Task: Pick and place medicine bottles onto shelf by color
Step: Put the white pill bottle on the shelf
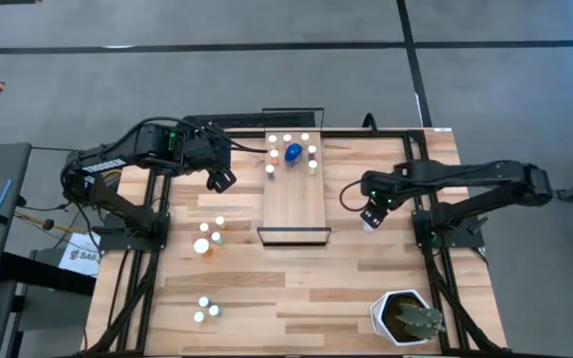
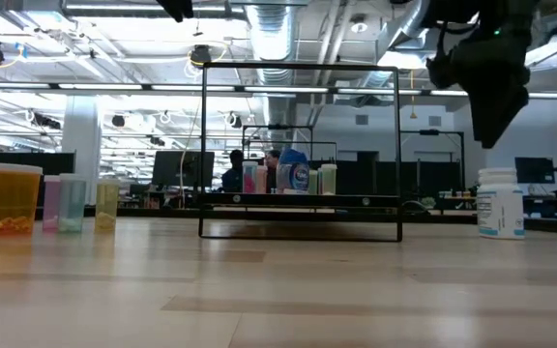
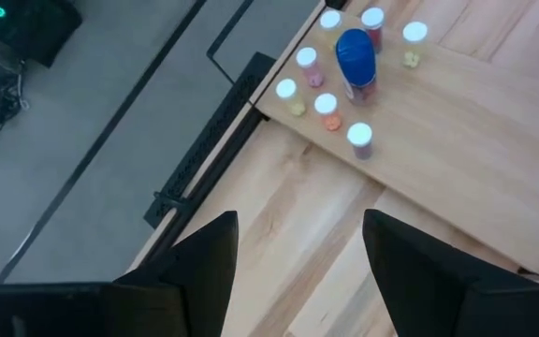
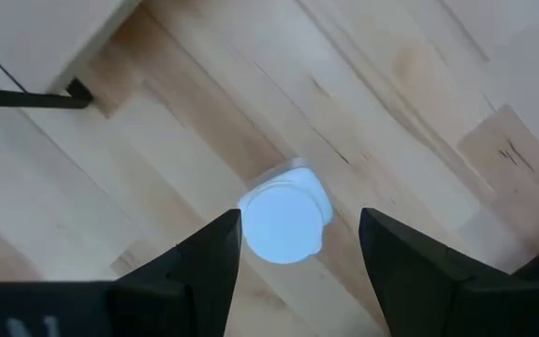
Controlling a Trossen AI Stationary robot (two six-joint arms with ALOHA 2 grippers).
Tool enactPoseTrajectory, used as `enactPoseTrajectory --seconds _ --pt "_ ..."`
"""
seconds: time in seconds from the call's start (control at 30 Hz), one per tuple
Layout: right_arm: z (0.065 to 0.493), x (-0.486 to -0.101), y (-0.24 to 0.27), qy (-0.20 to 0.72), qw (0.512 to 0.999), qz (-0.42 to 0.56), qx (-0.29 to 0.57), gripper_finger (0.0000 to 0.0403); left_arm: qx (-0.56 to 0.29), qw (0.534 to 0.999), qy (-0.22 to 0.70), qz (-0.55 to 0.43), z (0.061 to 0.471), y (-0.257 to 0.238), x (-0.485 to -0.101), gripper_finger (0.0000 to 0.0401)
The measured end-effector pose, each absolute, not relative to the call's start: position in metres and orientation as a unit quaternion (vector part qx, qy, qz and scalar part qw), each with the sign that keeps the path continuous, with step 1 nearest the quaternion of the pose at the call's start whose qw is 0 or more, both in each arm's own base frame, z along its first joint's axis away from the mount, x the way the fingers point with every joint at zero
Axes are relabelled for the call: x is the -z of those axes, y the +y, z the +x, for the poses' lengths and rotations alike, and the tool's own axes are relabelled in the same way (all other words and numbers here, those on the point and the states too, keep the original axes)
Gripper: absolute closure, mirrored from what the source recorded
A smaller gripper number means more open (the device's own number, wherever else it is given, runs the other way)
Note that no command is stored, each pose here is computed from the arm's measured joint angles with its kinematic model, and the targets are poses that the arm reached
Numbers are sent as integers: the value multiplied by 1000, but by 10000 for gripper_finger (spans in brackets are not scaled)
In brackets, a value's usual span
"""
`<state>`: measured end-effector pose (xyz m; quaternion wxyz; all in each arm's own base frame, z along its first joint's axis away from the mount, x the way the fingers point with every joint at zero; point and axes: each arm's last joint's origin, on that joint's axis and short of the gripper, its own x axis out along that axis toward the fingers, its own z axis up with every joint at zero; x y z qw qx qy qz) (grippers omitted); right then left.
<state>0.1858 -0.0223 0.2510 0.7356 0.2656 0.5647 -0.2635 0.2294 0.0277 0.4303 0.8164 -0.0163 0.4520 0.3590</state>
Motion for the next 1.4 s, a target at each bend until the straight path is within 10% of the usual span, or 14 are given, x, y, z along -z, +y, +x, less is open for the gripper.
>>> enactPoseTrajectory --seconds 1.0,1.4 --pt "210 -211 -14 665 677 184 257 165 -357 815 456 -16 229 28 -430 184" --pt "207 -206 -12 674 672 184 246 248 -357 815 456 -16 229 28 -430 184"
